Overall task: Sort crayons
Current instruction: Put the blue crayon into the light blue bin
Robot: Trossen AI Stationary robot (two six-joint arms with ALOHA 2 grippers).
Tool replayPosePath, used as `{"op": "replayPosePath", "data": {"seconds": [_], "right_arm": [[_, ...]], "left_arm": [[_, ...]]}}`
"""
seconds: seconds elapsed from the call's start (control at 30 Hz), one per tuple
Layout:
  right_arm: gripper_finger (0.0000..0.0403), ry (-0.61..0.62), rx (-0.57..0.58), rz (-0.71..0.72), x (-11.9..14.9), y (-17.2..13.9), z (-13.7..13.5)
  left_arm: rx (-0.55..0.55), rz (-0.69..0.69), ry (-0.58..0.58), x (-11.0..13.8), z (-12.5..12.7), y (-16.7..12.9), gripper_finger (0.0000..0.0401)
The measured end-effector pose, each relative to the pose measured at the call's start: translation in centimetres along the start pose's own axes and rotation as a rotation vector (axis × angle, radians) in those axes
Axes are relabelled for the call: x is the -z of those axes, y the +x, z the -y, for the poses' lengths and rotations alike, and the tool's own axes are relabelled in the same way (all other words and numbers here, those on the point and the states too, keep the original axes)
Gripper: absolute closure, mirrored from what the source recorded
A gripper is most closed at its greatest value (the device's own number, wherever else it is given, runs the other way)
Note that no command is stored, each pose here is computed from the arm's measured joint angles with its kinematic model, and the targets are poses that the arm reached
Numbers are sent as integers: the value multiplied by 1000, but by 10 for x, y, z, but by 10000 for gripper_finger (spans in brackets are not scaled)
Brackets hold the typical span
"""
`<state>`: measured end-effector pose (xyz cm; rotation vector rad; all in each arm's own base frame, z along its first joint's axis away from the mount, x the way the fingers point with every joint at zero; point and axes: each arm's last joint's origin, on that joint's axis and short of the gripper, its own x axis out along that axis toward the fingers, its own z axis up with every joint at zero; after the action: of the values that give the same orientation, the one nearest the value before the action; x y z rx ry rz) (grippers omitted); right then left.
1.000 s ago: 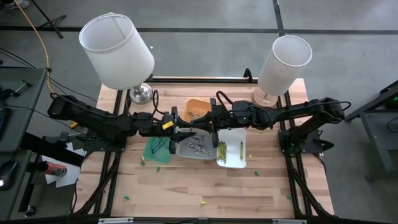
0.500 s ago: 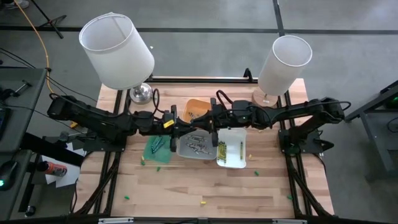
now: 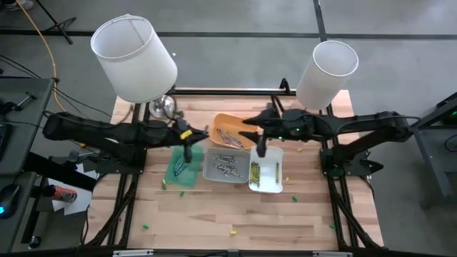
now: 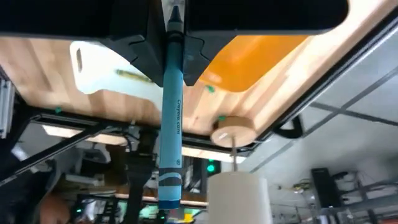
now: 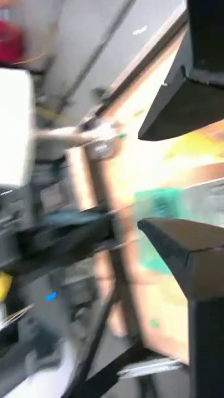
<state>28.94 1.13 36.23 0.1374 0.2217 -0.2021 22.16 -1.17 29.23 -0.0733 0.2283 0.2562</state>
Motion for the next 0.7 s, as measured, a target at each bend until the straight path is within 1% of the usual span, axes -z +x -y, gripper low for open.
{"op": "replayPosePath", "data": {"seconds": [0.13, 0.2, 0.3, 0.37, 0.5, 0.6, 0.7], "right_arm": [[182, 44, 78, -164, 9, -25, 9], [178, 66, 104, -233, 16, -36, 10], [177, 81, 141, -281, 32, -50, 8], [177, 110, 167, -276, 44, -58, 7], [177, 221, 202, -245, 70, -71, 5], [177, 308, 201, -201, 87, -74, 3], [177, 386, 196, -172, 100, -72, 2]], "left_arm": [[-26, -24, 6, -2, -10, -29, 398], [-26, -14, -33, -1, -15, -41, 399], [-20, 9, -104, 2, -20, -55, 399], [-15, 31, -133, 5, -20, -62, 400], [-19, 54, -135, 12, -16, -68, 400], [-4, 50, -142, 14, -12, -69, 400], [17, 30, -125, 17, -8, -67, 400]]}}
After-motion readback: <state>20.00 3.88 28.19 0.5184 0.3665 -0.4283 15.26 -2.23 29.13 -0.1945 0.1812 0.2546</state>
